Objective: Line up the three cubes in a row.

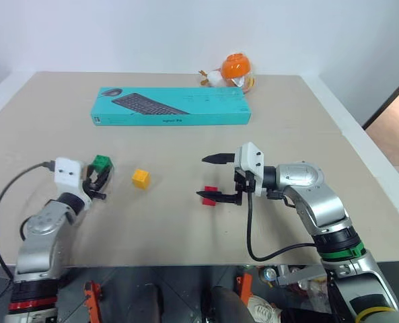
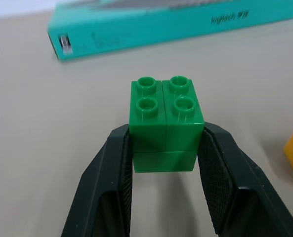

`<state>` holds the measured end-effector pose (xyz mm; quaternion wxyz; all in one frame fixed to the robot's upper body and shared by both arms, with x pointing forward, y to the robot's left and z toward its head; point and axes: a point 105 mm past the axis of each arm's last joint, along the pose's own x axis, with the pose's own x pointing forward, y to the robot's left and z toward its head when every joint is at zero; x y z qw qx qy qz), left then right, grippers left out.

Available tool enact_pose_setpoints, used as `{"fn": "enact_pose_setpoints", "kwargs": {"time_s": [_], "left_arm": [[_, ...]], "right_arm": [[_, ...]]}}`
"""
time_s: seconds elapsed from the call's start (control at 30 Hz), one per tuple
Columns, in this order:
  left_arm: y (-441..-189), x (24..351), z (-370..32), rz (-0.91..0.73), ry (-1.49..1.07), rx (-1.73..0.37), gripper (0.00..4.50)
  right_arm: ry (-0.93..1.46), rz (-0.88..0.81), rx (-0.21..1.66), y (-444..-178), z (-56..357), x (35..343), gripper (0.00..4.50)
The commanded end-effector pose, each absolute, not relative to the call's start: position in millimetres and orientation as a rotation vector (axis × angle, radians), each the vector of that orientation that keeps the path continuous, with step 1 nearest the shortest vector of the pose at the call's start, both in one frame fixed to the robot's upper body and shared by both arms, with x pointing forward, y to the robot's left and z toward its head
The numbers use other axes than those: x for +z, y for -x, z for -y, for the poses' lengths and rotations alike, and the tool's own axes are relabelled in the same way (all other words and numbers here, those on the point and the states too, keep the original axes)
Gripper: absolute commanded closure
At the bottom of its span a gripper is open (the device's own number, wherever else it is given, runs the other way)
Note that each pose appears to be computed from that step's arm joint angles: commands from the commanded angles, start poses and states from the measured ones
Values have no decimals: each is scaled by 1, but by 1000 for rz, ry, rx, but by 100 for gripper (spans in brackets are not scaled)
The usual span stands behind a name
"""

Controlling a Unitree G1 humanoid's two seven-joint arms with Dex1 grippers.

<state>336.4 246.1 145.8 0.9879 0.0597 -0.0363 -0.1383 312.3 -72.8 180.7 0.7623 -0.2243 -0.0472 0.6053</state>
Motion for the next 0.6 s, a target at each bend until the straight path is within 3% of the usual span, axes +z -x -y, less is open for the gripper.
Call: {"fn": "enact_pose_setpoints", "kwargs": {"time_s": [0.03, 0.17, 0.3, 0.6], "left_arm": [[-330, 203, -231, 246, -156, -528, 320], [-318, 220, -200, 235, -161, -820, 320], [-299, 211, -167, 149, -197, -1112, 320], [-306, 183, -136, 20, -252, -1356, 320]], "right_arm": [[487, 147, 1329, -302, 78, 197, 0], [492, 134, 1330, -295, 83, 197, 0], [501, 127, 1316, -289, 87, 196, 0], [521, 135, 1238, -289, 94, 199, 0]]}}
